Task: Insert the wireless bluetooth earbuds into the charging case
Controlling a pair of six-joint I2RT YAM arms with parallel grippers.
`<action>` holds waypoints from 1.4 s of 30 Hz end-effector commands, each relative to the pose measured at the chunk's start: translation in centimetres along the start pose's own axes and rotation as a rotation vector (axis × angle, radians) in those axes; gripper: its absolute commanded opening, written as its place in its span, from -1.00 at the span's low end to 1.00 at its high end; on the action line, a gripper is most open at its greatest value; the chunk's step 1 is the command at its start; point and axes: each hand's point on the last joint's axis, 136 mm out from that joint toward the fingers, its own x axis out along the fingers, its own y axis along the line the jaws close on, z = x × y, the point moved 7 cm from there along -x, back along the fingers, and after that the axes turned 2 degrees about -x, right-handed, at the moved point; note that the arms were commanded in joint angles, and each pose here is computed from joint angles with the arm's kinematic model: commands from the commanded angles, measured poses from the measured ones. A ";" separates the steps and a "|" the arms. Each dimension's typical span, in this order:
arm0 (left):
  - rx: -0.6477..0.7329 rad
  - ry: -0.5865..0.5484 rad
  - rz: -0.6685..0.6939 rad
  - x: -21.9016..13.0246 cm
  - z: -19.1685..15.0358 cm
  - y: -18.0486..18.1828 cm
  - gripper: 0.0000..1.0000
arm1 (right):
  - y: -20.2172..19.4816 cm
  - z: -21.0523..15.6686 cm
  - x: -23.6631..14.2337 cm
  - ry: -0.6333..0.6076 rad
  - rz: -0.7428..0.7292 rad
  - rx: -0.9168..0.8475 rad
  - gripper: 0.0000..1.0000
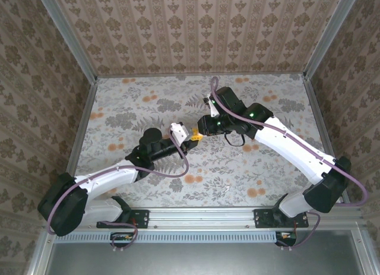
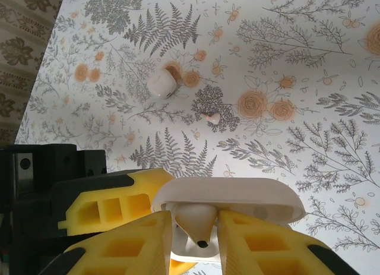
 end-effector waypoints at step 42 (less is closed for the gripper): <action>-0.091 -0.135 -0.066 0.2 2.4 0.9 -1.00 | -0.8 -0.9 -4.3 -0.322 0.045 -0.235 -0.95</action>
